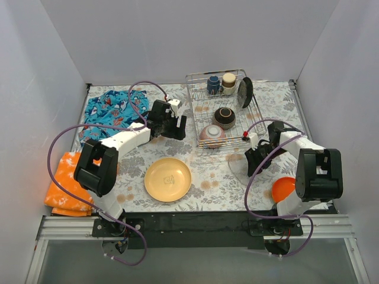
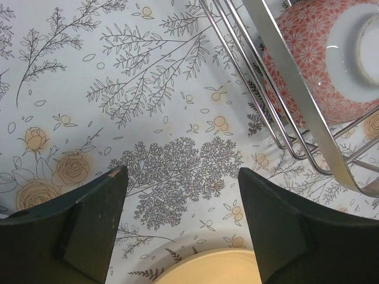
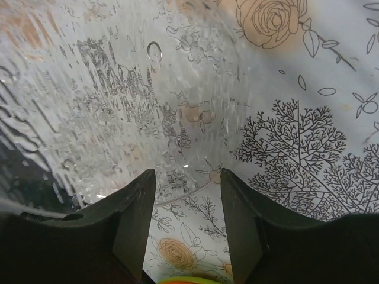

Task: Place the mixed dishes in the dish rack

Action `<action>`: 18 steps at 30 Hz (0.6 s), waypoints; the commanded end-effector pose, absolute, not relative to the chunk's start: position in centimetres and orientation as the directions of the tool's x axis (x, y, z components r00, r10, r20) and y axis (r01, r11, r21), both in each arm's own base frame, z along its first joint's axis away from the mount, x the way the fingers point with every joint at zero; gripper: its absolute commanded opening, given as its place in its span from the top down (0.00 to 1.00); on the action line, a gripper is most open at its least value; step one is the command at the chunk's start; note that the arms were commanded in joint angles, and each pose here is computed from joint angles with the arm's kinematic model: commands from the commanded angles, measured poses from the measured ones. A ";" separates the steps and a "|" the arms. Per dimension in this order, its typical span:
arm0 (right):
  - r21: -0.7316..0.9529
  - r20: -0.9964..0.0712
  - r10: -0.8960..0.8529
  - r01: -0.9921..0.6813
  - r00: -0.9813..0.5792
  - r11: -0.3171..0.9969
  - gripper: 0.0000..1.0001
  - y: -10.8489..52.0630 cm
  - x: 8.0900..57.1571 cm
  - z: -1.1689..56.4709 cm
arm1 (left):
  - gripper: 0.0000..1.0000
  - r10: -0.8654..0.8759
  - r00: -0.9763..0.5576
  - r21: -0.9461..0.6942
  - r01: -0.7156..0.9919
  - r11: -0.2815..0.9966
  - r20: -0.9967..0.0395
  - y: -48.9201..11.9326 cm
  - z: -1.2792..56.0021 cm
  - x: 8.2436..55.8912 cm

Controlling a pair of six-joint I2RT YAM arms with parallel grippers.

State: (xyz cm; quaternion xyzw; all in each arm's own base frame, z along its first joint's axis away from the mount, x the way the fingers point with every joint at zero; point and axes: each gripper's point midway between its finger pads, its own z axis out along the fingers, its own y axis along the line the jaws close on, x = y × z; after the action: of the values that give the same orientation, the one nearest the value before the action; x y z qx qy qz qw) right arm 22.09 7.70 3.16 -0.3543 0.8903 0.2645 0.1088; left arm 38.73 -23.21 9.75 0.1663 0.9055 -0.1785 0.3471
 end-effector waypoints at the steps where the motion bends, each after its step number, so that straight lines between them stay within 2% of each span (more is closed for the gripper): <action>1: 0.370 -0.373 -0.562 -0.674 -0.738 0.639 0.45 7.2 22.6 2.9 | 0.25 0.172 -0.679 -0.221 0.451 0.865 -0.714 -23.8 11.3 39.3; 8: 0.249 -0.467 -0.568 -0.717 -0.678 0.651 0.45 6.7 24.3 5.6 | 0.25 0.170 -0.684 -0.236 0.458 0.857 -0.709 -24.0 11.4 38.8; 18: 0.349 -0.419 -0.533 -0.673 -0.735 0.653 0.46 7.6 24.1 3.8 | 0.25 0.170 -0.691 -0.243 0.457 0.856 -0.703 -23.9 11.1 38.4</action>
State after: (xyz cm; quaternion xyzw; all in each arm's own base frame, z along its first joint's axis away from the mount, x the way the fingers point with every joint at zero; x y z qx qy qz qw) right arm 23.58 7.01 4.13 -0.3461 0.8985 0.2279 0.1452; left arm 38.34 -23.75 9.84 0.1732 0.9032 -0.1950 0.3408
